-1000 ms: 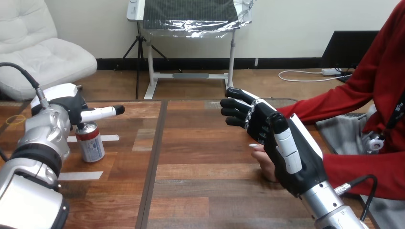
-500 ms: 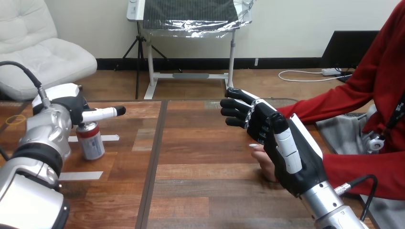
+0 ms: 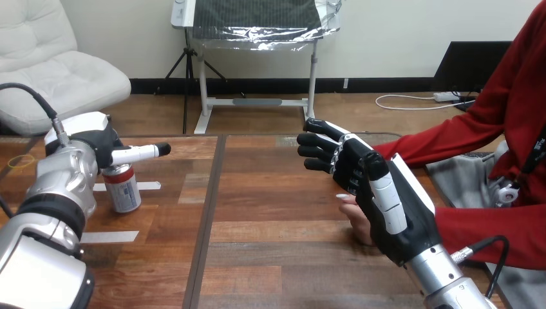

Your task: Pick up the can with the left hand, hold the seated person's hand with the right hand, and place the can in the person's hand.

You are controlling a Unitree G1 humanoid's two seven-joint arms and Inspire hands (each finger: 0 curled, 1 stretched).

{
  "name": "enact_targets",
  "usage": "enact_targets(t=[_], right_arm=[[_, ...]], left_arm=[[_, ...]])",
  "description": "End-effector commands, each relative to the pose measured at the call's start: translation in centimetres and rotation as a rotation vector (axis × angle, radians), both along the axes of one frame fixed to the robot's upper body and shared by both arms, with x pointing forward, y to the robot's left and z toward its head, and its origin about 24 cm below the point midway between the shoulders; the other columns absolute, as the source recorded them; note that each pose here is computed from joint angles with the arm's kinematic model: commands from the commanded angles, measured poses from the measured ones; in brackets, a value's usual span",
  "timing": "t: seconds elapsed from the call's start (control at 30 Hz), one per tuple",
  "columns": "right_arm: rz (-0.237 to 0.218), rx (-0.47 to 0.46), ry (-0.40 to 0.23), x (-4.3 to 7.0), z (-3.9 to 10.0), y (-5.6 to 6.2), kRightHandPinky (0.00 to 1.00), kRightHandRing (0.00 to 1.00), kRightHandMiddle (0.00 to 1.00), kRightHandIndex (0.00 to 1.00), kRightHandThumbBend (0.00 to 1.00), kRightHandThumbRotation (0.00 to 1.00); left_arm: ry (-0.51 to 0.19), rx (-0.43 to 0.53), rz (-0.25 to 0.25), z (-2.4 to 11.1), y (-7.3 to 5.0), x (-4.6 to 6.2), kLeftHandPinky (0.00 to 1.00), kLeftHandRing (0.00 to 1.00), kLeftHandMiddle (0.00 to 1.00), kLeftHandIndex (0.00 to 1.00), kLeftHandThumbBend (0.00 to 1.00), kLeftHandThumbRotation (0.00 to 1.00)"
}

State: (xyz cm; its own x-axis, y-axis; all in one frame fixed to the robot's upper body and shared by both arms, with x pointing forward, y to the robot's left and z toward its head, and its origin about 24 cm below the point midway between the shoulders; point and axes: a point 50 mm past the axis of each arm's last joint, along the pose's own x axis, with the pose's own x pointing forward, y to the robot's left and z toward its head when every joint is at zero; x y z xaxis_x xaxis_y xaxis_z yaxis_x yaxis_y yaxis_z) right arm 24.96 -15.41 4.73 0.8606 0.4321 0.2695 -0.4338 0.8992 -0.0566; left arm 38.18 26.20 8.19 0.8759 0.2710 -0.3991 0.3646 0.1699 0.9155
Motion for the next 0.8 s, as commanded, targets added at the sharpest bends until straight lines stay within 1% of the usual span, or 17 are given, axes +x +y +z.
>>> enact_targets(t=[0.0, 0.03, 0.13, 0.2, 0.33, 0.6, 0.77], right_arm=[[0.013, 0.021, -0.093, 1.1, 2.2, 0.4, 0.82, 0.83, 0.83, 0.85, 0.81, 1.00], [0.011, 0.019, -0.095, 1.1, 2.2, 0.4, 0.82, 0.83, 0.83, 0.85, 0.81, 1.00], [0.007, 0.017, -0.096, 1.1, 2.1, 0.4, 0.82, 0.83, 0.83, 0.85, 0.80, 1.00], [0.007, 0.017, -0.096, 1.1, 2.1, 0.3, 0.82, 0.83, 0.82, 0.85, 0.80, 1.00], [0.002, 0.015, -0.092, 1.2, 2.1, 0.3, 0.82, 0.82, 0.82, 0.85, 0.80, 1.00], [0.002, 0.013, -0.093, 1.2, 2.1, 0.3, 0.81, 0.82, 0.81, 0.84, 0.79, 1.00], [0.004, 0.015, -0.088, 1.3, 2.0, 0.3, 0.81, 0.82, 0.81, 0.84, 0.79, 1.00]], left_arm=[[-0.134, -0.038, -0.053, 1.8, -1.2, 1.0, 0.39, 0.54, 0.61, 0.75, 0.78, 0.90], [-0.160, -0.052, -0.059, 2.0, -1.2, 1.0, 0.38, 0.53, 0.60, 0.75, 0.78, 0.89], [-0.208, -0.078, -0.069, 2.3, -1.3, 1.1, 0.35, 0.49, 0.57, 0.73, 0.77, 0.87], [-0.228, -0.090, -0.073, 2.5, -1.4, 1.1, 0.34, 0.48, 0.56, 0.72, 0.77, 0.85], [-0.291, -0.119, -0.095, 3.1, -1.5, 1.2, 0.32, 0.45, 0.53, 0.69, 0.75, 0.82], [-0.366, -0.167, -0.126, 4.4, -1.7, 1.3, 0.28, 0.39, 0.48, 0.64, 0.73, 0.81], [-0.407, -0.190, -0.142, 5.3, -1.8, 1.3, 0.28, 0.39, 0.48, 0.61, 0.73, 0.80]])
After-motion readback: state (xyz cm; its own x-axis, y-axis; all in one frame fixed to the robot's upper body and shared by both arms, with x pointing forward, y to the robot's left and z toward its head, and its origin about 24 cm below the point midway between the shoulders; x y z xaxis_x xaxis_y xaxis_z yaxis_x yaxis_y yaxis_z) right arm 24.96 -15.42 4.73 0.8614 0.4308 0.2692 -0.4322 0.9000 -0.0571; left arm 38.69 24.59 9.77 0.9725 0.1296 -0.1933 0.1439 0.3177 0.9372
